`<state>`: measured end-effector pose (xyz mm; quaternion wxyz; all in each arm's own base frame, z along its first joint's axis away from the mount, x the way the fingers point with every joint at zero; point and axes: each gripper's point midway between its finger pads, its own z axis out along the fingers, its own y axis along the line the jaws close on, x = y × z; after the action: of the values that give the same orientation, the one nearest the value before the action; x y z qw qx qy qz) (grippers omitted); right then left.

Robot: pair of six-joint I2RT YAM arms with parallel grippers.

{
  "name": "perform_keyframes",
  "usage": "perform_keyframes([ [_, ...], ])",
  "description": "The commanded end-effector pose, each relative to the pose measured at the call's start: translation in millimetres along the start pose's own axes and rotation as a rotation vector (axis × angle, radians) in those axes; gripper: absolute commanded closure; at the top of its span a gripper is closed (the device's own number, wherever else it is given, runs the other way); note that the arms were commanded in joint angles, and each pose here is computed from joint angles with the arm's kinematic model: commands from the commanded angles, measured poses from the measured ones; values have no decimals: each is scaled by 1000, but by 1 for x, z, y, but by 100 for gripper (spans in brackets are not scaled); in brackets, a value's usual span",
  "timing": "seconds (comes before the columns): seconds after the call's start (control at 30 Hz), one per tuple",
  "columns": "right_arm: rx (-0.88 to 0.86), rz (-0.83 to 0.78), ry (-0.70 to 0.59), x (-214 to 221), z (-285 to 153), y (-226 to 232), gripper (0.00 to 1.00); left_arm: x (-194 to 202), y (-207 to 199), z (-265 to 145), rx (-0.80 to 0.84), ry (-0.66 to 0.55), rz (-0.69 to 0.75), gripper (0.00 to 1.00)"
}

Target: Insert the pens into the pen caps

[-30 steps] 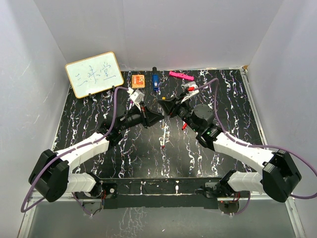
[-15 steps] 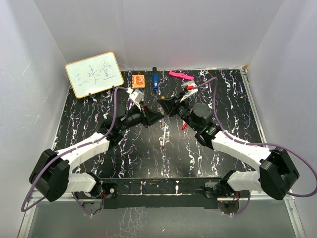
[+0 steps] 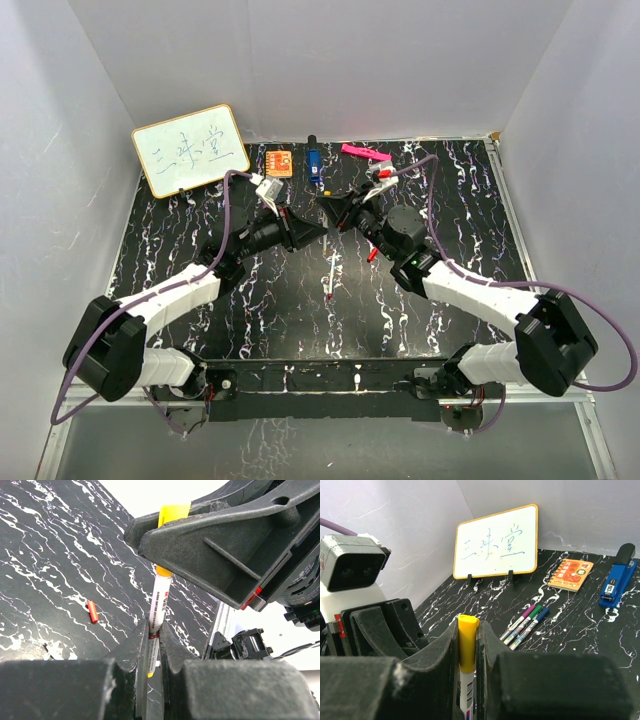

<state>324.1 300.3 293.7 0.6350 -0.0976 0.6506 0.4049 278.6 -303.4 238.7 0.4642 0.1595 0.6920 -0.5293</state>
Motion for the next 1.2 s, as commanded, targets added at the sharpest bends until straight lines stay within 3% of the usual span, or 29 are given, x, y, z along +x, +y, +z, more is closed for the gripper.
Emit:
perform_keyframes([
  [0.0,-31,20,200,56,-4,1,100,-89,-31,-1,65,-274,113,100],
  [0.23,-17,31,228,67,-4,-4,100,-91,-31,-4,52,-280,127,100],
  [0.47,0,15,146,36,5,0,100,-71,-17,-4,14,-218,115,100],
  [0.67,11,-22,10,-16,16,9,64,-26,19,-12,-127,-80,71,100],
  [0.87,44,-44,-123,-63,13,13,43,17,70,-25,-349,43,15,100],
  [0.97,86,-47,-161,-75,6,8,37,27,96,-26,-470,107,14,100],
  [1.17,271,-68,-74,-57,-3,-27,22,34,152,-17,-681,230,64,100],
])
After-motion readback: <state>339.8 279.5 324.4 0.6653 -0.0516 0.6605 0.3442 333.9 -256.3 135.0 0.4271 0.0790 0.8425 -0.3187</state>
